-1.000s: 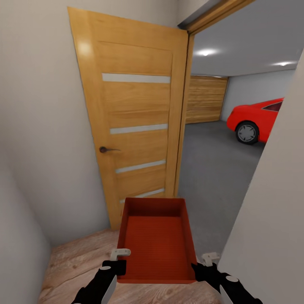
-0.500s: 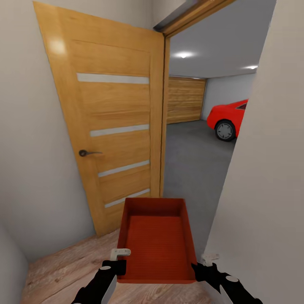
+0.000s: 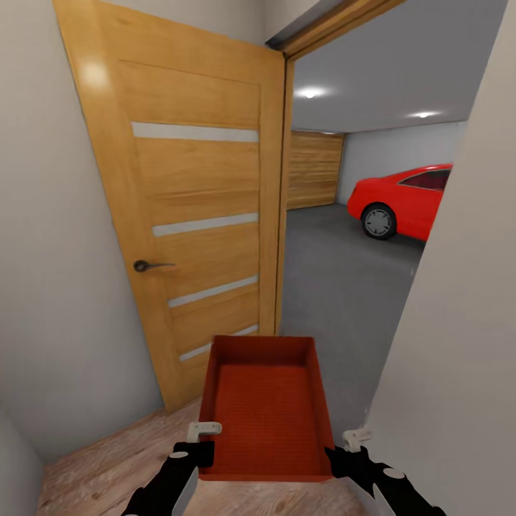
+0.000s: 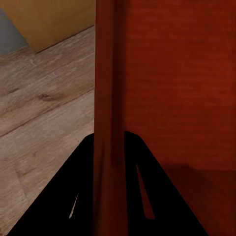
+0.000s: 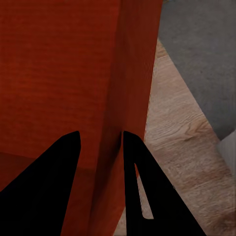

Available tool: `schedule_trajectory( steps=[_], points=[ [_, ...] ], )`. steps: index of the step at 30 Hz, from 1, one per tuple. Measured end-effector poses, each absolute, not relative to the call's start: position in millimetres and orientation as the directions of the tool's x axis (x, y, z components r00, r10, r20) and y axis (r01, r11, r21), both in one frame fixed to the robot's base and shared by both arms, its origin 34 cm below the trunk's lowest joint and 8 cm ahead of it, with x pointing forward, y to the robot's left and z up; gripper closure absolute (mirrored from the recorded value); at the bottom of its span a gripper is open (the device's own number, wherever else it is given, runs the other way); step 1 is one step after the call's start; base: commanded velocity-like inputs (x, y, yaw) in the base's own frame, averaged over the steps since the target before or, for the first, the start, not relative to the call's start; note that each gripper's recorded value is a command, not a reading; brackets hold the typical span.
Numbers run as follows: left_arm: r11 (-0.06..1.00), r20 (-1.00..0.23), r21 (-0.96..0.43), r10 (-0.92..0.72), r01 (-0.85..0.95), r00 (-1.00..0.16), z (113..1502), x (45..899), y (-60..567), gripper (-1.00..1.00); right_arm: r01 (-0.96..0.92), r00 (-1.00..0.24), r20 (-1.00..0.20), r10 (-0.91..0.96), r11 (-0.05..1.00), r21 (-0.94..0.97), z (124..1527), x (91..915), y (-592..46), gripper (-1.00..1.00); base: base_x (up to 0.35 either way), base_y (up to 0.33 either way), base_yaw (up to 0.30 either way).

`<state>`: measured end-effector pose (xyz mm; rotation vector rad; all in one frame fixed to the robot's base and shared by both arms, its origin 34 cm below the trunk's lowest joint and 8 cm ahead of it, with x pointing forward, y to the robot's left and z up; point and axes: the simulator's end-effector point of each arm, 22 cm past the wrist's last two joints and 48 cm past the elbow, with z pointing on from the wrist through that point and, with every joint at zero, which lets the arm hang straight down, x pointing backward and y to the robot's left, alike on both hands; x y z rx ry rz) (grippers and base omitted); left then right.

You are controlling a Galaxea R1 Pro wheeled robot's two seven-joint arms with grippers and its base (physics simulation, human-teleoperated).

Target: Move the two storage containers from the living room to the garage. In the garage, place one container on the floor and stack the other container on top of it (either order is fine).

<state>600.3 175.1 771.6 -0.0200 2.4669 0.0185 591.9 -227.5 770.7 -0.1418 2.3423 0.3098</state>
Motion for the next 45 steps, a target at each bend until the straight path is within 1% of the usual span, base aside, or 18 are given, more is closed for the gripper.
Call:
schedule_trajectory(
  steps=[23,29,33,45],
  points=[
    [1.000,-0.625,0.008,-0.010,-0.019,-0.781,771.5,600.3,175.1,1.00,-0.193,-0.709,-0.706,-0.010,0.964,0.180,770.8,592.0,-227.5,1.00,0.166,0.230,0.000],
    [1.000,-0.624,0.008,-0.010,-0.019,-0.781,771.3,600.4,175.0,1.00,-0.193,-0.709,-0.705,-0.010,0.965,0.180,770.6,592.1,-227.6,1.00,0.052,0.066,-0.004],
    [1.000,-0.624,0.008,-0.010,-0.019,-0.781,771.3,600.4,175.0,1.00,-0.193,-0.709,-0.706,-0.010,0.965,0.180,770.6,592.1,-227.6,1.00,0.004,0.005,-0.172],
    [1.000,-0.624,0.009,-0.009,-0.019,-0.781,771.2,600.3,175.0,1.00,-0.193,-0.709,-0.706,-0.011,0.965,0.180,770.6,592.1,-227.7,1.00,0.000,0.000,-0.266]
  ],
)
